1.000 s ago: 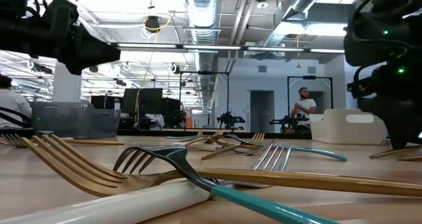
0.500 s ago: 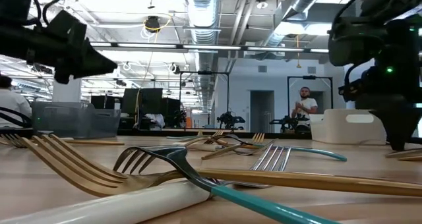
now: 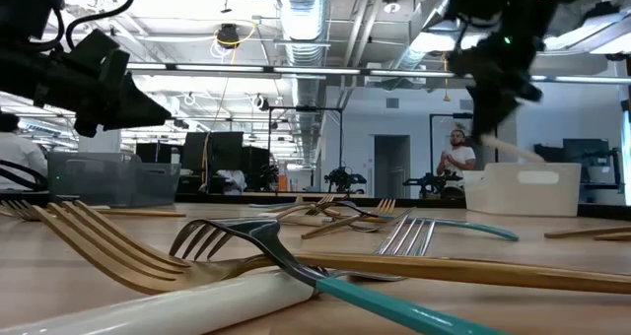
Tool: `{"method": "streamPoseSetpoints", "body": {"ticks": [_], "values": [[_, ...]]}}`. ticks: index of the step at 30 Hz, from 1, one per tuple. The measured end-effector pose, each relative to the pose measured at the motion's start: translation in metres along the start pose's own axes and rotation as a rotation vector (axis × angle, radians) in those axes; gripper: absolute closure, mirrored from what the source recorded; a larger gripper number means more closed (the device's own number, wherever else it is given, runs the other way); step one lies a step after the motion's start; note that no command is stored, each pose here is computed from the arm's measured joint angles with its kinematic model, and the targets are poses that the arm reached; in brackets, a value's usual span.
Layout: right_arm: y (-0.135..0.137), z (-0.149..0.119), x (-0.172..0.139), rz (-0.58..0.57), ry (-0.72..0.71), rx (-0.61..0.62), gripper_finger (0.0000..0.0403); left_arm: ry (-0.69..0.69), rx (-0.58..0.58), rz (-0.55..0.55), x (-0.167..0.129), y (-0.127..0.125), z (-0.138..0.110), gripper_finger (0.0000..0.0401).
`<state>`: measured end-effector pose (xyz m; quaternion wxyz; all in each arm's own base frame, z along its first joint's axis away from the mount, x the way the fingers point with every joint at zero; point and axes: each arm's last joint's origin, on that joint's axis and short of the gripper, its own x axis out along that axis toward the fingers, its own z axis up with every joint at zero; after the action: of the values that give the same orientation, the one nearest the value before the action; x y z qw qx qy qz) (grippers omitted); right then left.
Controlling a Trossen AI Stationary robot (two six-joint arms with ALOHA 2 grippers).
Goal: Sort silverware by color (type)
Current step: Put the white fork into the white bin, then put the blue fork into the top black bin
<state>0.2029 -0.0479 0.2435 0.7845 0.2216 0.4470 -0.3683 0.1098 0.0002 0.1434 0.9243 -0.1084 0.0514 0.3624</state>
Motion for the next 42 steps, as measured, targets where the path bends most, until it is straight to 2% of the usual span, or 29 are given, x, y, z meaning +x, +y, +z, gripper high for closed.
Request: {"method": "streamPoseSetpoints", "body": {"ticks": [3, 6, 11, 14, 17, 23, 29, 33, 38, 42], "values": [[-0.025, 0.021, -0.014, -0.019, -0.094, 0.052, 0.0352, 0.015, 0.008, 0.006, 0.000, 0.001, -0.002, 0.0282], [-0.058, 0.034, -0.017, -0.145, -0.154, 0.146, 0.0352, 0.015, 0.004, 0.006, 0.000, 0.001, -0.002, 0.0282], [-0.097, 0.042, -0.005, -0.360, -0.111, 0.244, 0.0349, 0.025, -0.029, -0.017, 0.000, 0.000, -0.002, 0.0282], [-0.107, 0.045, 0.006, -0.426, -0.066, 0.244, 0.0341, 0.037, -0.027, -0.039, 0.000, -0.001, -0.003, 0.0282], [-0.111, 0.047, 0.014, -0.439, -0.016, 0.217, 0.0325, 0.052, -0.015, -0.044, 0.001, -0.001, -0.004, 0.0282], [-0.110, 0.047, 0.028, -0.386, 0.068, 0.160, 0.0262, 0.092, -0.001, -0.027, 0.003, -0.002, -0.010, 0.0282], [-0.108, 0.046, 0.028, -0.368, 0.086, 0.112, 0.0204, 0.133, 0.022, -0.003, 0.006, -0.003, -0.017, 0.0282], [-0.094, 0.043, 0.018, -0.323, 0.045, 0.060, 0.0194, 0.156, 0.043, 0.000, 0.007, -0.003, -0.020, 0.0282], [-0.062, 0.036, 0.001, -0.218, -0.044, -0.022, 0.0199, 0.177, 0.072, -0.013, 0.007, -0.004, -0.022, 0.0282], [-0.032, 0.030, -0.011, -0.103, -0.139, -0.071, 0.0205, 0.173, 0.023, -0.040, 0.007, -0.005, -0.021, 0.0282]]}}
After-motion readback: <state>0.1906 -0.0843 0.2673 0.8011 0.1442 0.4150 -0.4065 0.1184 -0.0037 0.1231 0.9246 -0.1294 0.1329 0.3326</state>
